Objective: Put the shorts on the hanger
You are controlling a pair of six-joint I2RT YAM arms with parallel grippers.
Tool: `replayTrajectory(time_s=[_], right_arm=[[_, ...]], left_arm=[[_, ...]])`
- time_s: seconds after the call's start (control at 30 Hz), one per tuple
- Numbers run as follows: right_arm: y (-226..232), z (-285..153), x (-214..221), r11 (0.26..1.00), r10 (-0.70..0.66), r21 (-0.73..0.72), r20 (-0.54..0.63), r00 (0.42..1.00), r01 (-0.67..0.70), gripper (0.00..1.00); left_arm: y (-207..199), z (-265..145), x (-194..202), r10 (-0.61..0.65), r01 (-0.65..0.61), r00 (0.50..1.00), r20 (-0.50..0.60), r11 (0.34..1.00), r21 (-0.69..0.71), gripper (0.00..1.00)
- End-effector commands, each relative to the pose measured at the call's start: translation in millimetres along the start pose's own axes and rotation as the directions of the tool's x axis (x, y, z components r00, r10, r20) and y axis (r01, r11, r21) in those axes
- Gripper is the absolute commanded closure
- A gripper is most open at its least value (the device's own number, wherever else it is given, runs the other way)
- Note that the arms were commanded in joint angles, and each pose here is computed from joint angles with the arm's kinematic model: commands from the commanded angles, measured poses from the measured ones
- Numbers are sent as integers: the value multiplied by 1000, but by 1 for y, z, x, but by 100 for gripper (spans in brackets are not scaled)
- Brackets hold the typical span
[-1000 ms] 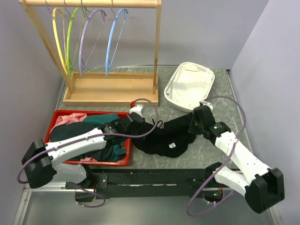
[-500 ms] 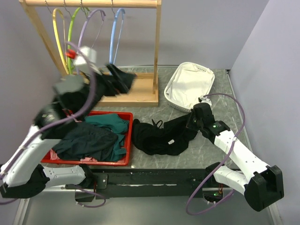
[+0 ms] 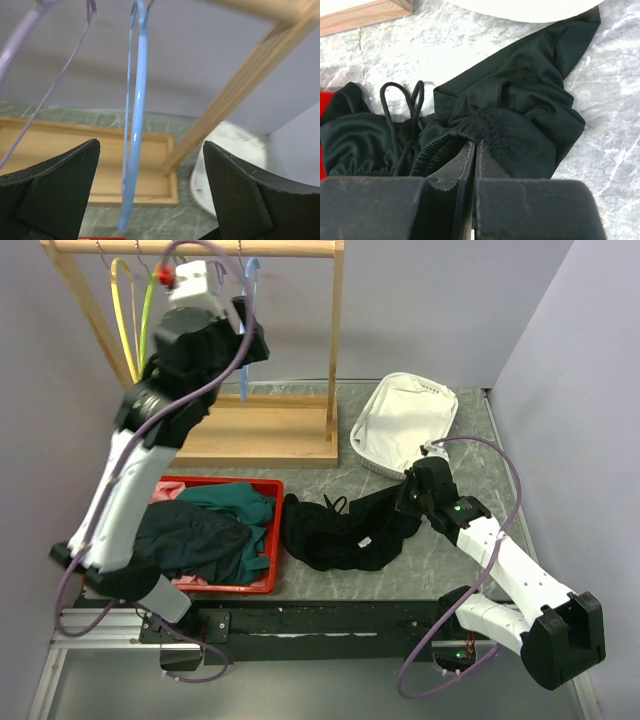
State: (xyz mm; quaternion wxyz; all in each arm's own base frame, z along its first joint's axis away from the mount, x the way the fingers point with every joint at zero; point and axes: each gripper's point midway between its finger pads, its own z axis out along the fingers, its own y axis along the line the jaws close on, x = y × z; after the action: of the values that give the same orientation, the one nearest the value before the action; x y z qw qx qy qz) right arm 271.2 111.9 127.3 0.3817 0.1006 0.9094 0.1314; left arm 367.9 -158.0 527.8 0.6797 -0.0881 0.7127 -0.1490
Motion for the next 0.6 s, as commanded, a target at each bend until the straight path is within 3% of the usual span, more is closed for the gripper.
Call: replayTrajectory(time_s=[0.0,0.13,0.4,0.57], right_arm=[[13,-4,-20,998,-6,-56,63,998,10,100],[10,-3,-18,999,-15,-45,60,998,18,100],[10,4,-8,998,-13,-60,41,999,16,100],[11,5,-6,998,-15,-65,33,999,17,100]], left_arm=[[13,19,4,121,-123,992,-28,991,-52,15],[26,41,20,175,-183,982,-71,973,-140,22],[37,58,47,203,-220,973,-112,961,-166,42],[40,61,52,218,-235,969,-115,957,-169,49]])
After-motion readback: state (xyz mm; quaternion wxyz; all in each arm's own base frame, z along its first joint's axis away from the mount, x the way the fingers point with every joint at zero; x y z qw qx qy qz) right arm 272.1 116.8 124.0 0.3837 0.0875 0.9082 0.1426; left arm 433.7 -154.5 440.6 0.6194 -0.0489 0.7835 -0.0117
